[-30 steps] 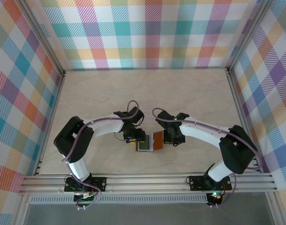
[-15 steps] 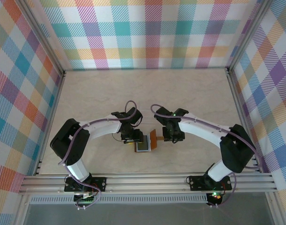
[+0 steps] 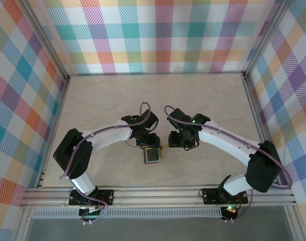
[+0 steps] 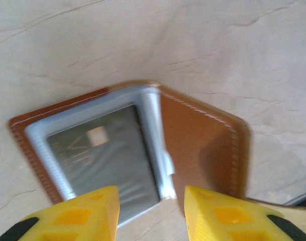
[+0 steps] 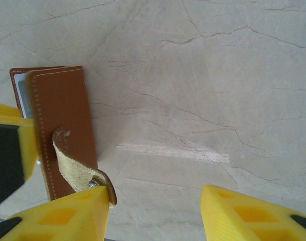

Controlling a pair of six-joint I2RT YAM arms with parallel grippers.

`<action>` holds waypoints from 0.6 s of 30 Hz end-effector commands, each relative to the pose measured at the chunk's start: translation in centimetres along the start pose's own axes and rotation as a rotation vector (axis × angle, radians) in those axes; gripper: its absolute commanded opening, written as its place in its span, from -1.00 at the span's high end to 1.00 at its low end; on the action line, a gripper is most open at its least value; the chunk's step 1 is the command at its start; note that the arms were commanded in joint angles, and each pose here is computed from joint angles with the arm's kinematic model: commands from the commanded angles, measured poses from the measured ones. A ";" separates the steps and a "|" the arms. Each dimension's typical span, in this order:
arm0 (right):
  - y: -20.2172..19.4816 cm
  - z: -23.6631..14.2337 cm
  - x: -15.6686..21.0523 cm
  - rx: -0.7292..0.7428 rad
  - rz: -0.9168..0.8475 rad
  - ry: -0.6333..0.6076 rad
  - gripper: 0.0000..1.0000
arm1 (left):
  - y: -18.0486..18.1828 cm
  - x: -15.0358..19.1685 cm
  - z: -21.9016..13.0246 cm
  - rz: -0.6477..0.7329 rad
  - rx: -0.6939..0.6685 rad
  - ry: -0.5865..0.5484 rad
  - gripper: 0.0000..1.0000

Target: Take the credit cards out of the card holder

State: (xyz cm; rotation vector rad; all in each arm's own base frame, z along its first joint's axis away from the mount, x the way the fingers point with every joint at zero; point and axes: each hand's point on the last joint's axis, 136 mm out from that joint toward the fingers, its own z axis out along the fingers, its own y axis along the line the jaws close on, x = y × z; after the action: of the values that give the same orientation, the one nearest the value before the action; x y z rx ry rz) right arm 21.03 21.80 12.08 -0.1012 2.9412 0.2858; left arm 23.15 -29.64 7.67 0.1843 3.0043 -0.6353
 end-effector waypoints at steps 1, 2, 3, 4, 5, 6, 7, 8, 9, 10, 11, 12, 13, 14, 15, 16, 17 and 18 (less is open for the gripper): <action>0.4 -1.2 -0.2 -0.031 0.001 -0.013 -0.04 | -1.6 0.7 1.3 0.019 0.029 0.056 0.27; 0.5 -1.4 -0.3 -0.039 0.004 -0.020 -0.04 | -1.9 0.7 1.6 0.021 0.034 0.063 0.27; 0.6 -1.5 -0.4 -0.053 0.007 -0.023 -0.04 | -2.0 0.8 2.0 0.023 0.037 0.070 0.28; 0.9 -1.7 -0.5 -0.080 0.013 -0.026 -0.04 | -2.2 0.8 2.5 0.024 0.039 0.077 0.31; 1.3 -1.8 -0.5 -0.111 0.020 -0.022 -0.04 | -2.1 0.9 3.0 0.022 0.040 0.087 0.35; 1.5 -1.7 -0.5 -0.134 0.027 -0.020 -0.04 | -2.1 1.0 3.5 0.021 0.038 0.098 0.41; 1.5 -1.4 -0.4 -0.151 0.041 -0.013 -0.04 | -2.1 1.2 4.0 0.020 0.039 0.111 0.45; 1.2 -0.9 -0.3 -0.163 0.063 0.004 -0.03 | -2.0 1.4 4.5 0.022 0.034 0.120 0.46; 1.0 -0.6 -0.2 -0.174 0.081 0.022 -0.02 | -1.9 1.6 4.9 0.020 0.031 0.129 0.45; 0.6 -0.4 -0.2 -0.182 0.095 0.034 -0.01 | -1.8 1.7 5.2 0.022 0.025 0.137 0.44; 0.3 -0.4 -0.3 -0.181 0.105 0.031 -0.01 | -1.7 1.8 5.3 0.024 0.018 0.141 0.43; -0.1 -0.4 -0.4 -0.183 0.117 0.020 -0.02 | -1.5 2.0 5.4 0.024 0.008 0.141 0.43; -0.2 -0.4 -0.5 -0.202 0.130 0.016 -0.02 | -1.3 2.0 5.5 0.025 0.001 0.139 0.43; -0.2 -0.4 -0.6 -0.226 0.146 0.020 -0.03 | -1.0 2.2 5.6 0.023 -0.003 0.140 0.42; 0.0 -0.1 -0.7 -0.263 0.160 0.029 -0.04 | -0.8 2.3 5.6 0.023 -0.008 0.140 0.42; 0.2 0.4 -0.7 -0.294 0.172 0.048 -0.04 | -0.7 2.4 5.8 0.022 -0.009 0.142 0.42; 0.5 1.0 -0.6 -0.315 0.178 0.068 -0.04 | -0.6 2.5 5.9 0.022 -0.010 0.148 0.42; 0.7 1.7 -0.5 -0.330 0.183 0.089 -0.03 | -0.4 2.6 6.1 0.019 -0.014 0.153 0.43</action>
State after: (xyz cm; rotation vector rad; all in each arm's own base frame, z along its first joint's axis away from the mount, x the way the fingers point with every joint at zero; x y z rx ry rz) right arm 21.79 20.89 10.77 0.1182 2.9666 0.6242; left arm 21.86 -32.42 3.00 0.2559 3.1126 -0.6430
